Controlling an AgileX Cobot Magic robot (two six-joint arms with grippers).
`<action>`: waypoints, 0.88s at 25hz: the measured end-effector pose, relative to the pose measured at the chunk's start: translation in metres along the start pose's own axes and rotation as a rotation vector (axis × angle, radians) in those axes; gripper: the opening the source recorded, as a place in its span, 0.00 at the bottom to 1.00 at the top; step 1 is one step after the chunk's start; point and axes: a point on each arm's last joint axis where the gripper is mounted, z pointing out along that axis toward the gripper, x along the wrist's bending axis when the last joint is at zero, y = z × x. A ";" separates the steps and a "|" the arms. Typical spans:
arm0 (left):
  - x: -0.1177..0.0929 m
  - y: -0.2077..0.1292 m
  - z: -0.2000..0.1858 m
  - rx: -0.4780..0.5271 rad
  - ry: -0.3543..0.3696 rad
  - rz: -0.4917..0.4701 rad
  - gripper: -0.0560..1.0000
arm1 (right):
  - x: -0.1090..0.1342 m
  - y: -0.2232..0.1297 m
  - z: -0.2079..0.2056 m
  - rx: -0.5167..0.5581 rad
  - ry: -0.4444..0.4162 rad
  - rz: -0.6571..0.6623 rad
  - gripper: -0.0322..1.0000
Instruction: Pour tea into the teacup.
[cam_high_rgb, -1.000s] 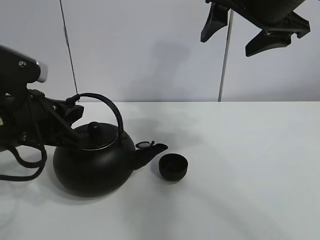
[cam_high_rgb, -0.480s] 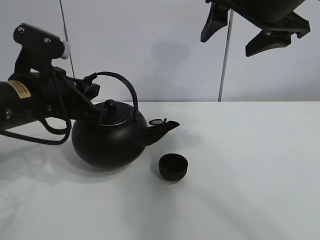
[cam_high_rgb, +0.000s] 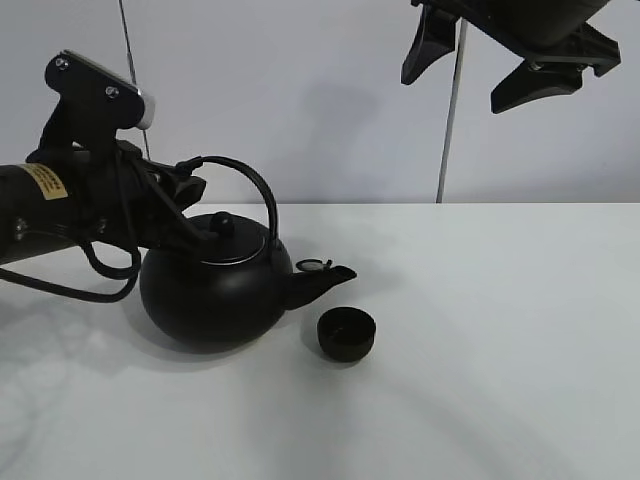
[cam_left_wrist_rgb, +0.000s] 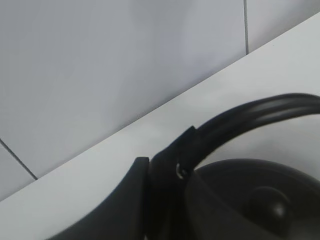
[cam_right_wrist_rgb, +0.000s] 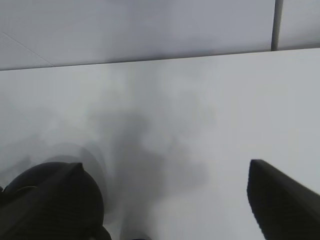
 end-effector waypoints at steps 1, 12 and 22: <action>0.000 0.000 0.000 -0.001 -0.003 0.006 0.15 | 0.000 0.000 0.000 0.000 0.000 0.000 0.62; -0.002 0.001 0.000 -0.009 -0.022 0.076 0.15 | 0.000 0.000 0.000 0.000 0.000 0.000 0.62; 0.001 0.000 0.000 -0.016 -0.038 0.143 0.15 | 0.000 0.000 0.000 0.000 0.000 0.000 0.62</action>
